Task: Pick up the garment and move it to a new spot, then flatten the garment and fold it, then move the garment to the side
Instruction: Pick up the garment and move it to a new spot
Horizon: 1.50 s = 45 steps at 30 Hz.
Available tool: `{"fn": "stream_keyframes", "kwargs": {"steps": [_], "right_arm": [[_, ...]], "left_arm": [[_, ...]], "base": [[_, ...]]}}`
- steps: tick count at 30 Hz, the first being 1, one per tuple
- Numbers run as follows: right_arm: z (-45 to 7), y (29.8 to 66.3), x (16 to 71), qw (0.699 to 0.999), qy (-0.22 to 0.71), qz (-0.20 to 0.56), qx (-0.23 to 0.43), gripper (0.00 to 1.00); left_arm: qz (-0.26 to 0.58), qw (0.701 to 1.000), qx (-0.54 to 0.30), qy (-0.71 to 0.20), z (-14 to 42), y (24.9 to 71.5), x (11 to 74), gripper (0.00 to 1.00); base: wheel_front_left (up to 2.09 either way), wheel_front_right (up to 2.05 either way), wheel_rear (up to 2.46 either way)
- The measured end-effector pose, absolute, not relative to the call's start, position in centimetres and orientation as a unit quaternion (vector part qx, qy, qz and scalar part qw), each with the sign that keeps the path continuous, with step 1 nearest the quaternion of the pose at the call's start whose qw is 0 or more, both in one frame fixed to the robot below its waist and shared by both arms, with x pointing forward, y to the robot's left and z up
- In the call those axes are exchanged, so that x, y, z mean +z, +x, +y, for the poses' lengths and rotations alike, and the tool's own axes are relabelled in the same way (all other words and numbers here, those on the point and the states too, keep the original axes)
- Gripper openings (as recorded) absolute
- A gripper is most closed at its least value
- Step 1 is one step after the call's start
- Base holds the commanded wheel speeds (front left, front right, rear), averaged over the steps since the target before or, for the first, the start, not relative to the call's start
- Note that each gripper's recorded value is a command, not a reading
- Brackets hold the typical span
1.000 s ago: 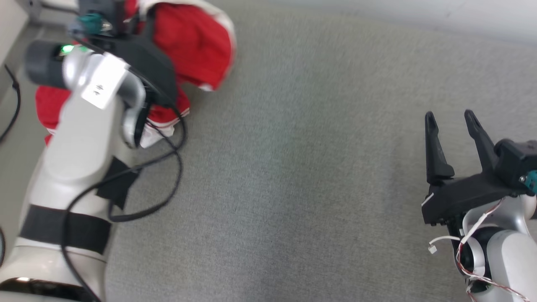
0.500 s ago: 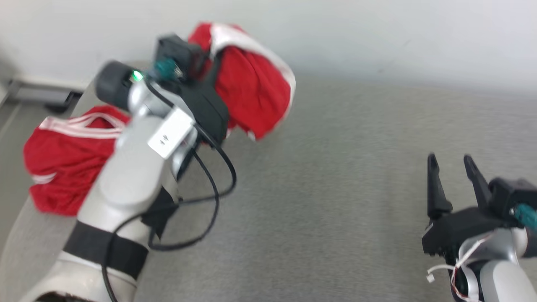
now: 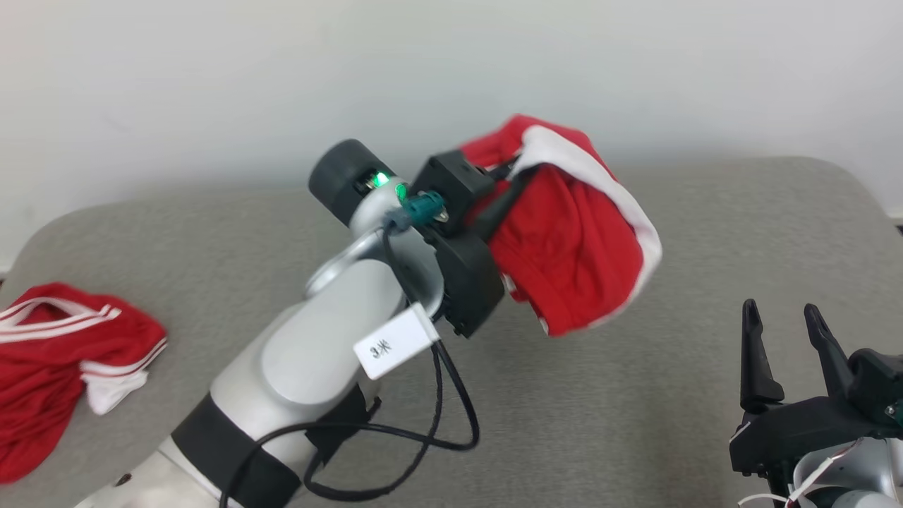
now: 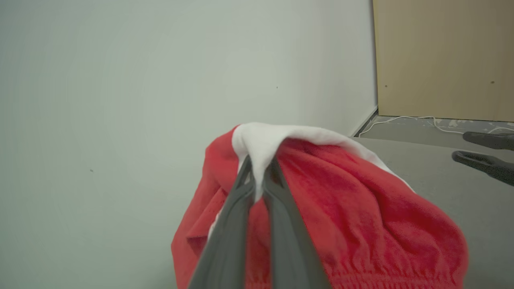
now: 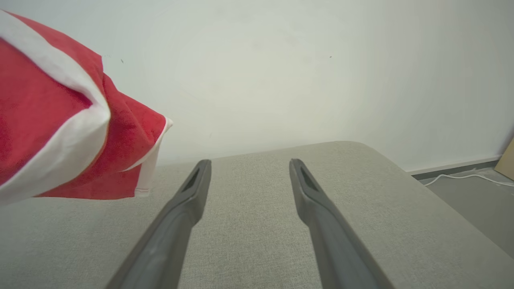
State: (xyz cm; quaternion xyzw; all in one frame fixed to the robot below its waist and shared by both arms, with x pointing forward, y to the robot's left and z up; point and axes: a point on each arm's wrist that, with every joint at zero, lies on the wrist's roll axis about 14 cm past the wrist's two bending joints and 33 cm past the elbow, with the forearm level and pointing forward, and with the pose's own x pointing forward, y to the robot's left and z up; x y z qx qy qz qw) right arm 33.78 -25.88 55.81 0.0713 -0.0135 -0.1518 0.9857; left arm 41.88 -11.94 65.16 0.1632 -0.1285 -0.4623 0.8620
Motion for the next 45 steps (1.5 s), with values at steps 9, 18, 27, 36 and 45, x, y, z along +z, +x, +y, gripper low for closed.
{"fn": "stream_keyframes", "kwargs": {"steps": [9, 18, 27, 36, 45], "right_arm": [[-28.6, 30.2, 56.2, 0.976, 0.072, -0.023, -0.202, 1.00], [-30.1, 29.5, 56.3, 0.970, 0.083, -0.019, -0.227, 1.00], [-30.6, 28.8, 54.9, 0.966, 0.091, 0.004, -0.242, 1.00], [-30.2, 29.8, 54.0, 0.968, 0.089, 0.019, -0.236, 1.00], [-29.2, 31.3, 53.1, 0.971, 0.090, 0.034, -0.217, 1.00]], "left_arm": [[-0.145, 0.773, -0.581, 0.210, -19.2, 36.0, 62.0, 0.00], [-0.208, 0.662, -0.634, 0.342, -21.5, 35.8, 59.2, 0.00], [-0.212, 0.655, -0.627, 0.364, -22.2, 38.7, 58.2, 0.00], [-0.159, 0.681, -0.613, 0.368, -20.1, 41.4, 54.6, 0.78], [-0.101, 0.706, -0.599, 0.363, -17.6, 42.4, 51.2, 1.00]], "base": [[0.00, 0.00, 0.00], [0.00, 0.00, 0.00], [0.00, 0.00, 0.00], [0.00, 0.00, 0.00], [0.00, 0.00, 0.00]]}}
